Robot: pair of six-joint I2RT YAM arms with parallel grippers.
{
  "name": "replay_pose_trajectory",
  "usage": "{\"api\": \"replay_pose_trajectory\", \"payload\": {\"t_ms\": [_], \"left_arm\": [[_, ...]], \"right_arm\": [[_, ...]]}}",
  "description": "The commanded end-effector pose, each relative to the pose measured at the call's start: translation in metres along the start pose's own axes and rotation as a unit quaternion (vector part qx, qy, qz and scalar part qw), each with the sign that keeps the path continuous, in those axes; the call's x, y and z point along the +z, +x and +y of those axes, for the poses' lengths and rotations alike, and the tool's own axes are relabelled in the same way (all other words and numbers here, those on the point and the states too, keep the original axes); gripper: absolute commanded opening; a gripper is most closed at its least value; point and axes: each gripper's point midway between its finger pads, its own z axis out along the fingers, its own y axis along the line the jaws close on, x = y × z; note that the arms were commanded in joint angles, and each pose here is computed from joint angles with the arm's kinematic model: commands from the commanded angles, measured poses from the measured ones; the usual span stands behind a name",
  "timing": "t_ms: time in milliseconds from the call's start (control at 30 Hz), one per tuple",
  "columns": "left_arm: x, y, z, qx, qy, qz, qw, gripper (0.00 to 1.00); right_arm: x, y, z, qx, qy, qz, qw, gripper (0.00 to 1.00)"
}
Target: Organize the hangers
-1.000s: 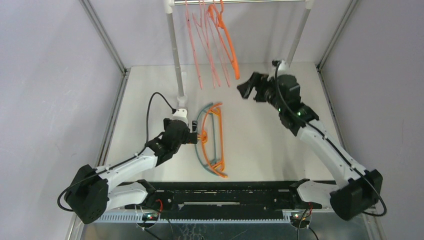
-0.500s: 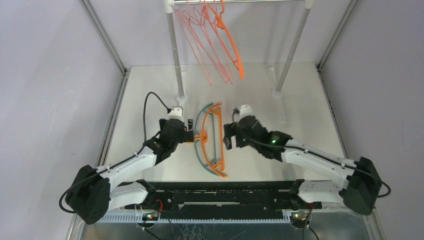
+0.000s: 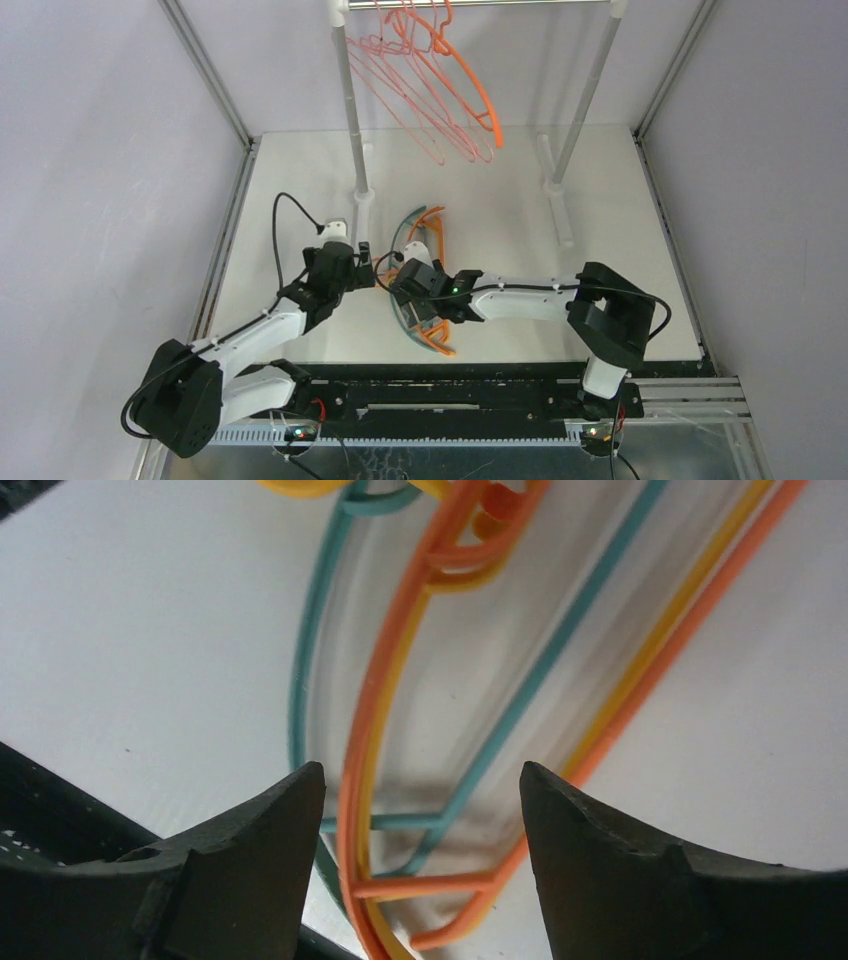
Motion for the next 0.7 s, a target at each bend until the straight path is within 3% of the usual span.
{"api": "replay_pose_trajectory", "payload": {"t_ms": [0, 133, 233, 300, 500, 600, 667], "left_arm": [[-0.002, -0.012, 0.000, -0.033, 0.007, -0.025, 0.999, 0.99], [-0.001, -0.011, -0.003, -0.036, 0.014, -0.022, 0.999, 0.99], [-0.001, -0.010, -0.004, -0.035, 0.015, -0.020, 0.999, 0.99], [-0.001, -0.010, -0.005, -0.035, 0.017, -0.021, 0.999, 0.99], [-0.001, -0.011, -0.006, -0.036, 0.021, -0.022, 0.999, 0.99], [-0.002, -0.012, -0.005, -0.035, 0.021, -0.024, 0.999, 0.99], [-0.001, -0.011, -0.005, -0.035, 0.020, -0.022, 0.999, 0.99]], "right_arm": [[-0.001, -0.031, 0.024, 0.020, -0.026, -0.042, 0.999, 0.77], [0.011, -0.027, 0.025, 0.017, -0.023, -0.030, 0.999, 0.68], [0.019, -0.021, 0.027, 0.017, -0.030, -0.016, 0.999, 0.48], [0.023, -0.019, 0.028, 0.020, -0.032, -0.010, 0.999, 0.40], [0.029, -0.015, 0.025, 0.022, -0.029, -0.002, 0.999, 0.36], [0.025, -0.017, 0.023, 0.024, -0.028, -0.004, 0.999, 0.13], [0.019, -0.020, 0.022, 0.027, -0.027, -0.009, 0.999, 0.09]]}}
